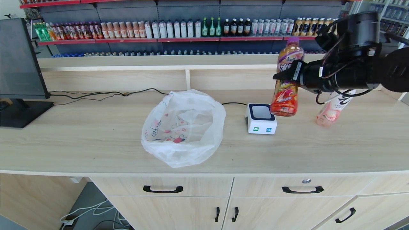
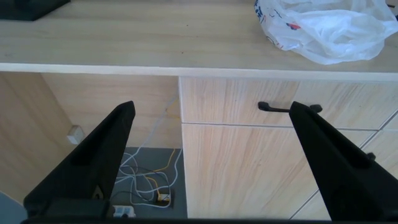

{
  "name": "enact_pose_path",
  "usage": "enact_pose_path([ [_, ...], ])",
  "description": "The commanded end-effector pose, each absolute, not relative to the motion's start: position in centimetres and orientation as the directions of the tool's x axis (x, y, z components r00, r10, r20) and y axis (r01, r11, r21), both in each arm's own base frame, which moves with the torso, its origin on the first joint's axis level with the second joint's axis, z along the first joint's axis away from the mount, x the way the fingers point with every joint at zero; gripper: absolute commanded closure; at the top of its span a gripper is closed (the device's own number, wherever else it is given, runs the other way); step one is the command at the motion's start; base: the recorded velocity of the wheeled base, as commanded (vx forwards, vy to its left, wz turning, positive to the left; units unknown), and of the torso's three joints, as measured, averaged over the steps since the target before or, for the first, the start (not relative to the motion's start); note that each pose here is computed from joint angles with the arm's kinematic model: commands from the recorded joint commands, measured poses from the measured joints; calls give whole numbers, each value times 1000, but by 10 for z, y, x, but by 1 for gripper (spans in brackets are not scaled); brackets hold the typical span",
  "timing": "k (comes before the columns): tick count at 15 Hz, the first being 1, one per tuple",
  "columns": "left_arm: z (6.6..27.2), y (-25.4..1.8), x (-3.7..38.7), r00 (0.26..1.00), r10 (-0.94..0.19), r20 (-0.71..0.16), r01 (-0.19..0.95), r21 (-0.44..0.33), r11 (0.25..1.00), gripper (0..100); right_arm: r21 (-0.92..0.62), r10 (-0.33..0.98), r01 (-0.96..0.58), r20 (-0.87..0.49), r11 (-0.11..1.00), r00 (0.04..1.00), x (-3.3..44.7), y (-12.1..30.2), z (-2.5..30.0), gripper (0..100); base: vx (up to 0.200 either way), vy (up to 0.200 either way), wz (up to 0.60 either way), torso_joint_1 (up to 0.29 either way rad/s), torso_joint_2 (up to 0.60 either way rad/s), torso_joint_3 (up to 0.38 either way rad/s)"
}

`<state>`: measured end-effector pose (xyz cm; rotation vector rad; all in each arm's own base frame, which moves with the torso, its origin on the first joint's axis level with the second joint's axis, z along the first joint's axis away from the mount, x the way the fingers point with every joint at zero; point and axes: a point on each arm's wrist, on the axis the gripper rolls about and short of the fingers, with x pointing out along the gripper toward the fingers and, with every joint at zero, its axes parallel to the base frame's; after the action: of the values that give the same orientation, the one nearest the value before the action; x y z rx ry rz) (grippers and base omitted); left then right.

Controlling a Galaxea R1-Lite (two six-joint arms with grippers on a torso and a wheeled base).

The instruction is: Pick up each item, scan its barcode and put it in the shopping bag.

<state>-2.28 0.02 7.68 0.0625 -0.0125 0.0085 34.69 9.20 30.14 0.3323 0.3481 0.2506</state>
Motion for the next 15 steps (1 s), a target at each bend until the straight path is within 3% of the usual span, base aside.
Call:
enact_pose_path([
  [1,77,0,-23,1000,8,14,-9,63,998,0,290,303,-244,-180,925,936,244,73,344,100,0,0,0,0,0,0],
  [3,77,0,-23,1000,8,14,-9,63,998,0,226,283,-247,-142,942,949,196,58,344,100,0,0,0,0,0,0],
  [4,77,0,-23,1000,9,14,-10,63,998,0,222,283,-249,-139,943,949,193,57,344,100,0,0,0,0,0,0],
  [6,77,0,-23,1000,8,14,-9,81,997,0,146,272,-277,51,950,961,177,50,332,100,-200,0,0,0,5,5],
  [8,77,0,-23,1000,8,14,-9,78,997,0,110,259,-271,112,956,959,174,47,316,100,-200,0,0,2,5,5],
  [10,77,0,-23,1000,9,14,-10,76,997,0,88,264,-271,80,959,961,168,46,298,100,-200,0,0,15,10,-5],
  [13,77,0,-23,1000,9,14,-10,52,999,0,93,265,-270,71,958,962,165,45,294,100,0,0,0,0,0,0],
  [15,77,0,-23,1000,9,15,-9,18,1000,0,76,258,-260,35,963,966,164,43,283,100,0,200,0,-7,-7,2],
])
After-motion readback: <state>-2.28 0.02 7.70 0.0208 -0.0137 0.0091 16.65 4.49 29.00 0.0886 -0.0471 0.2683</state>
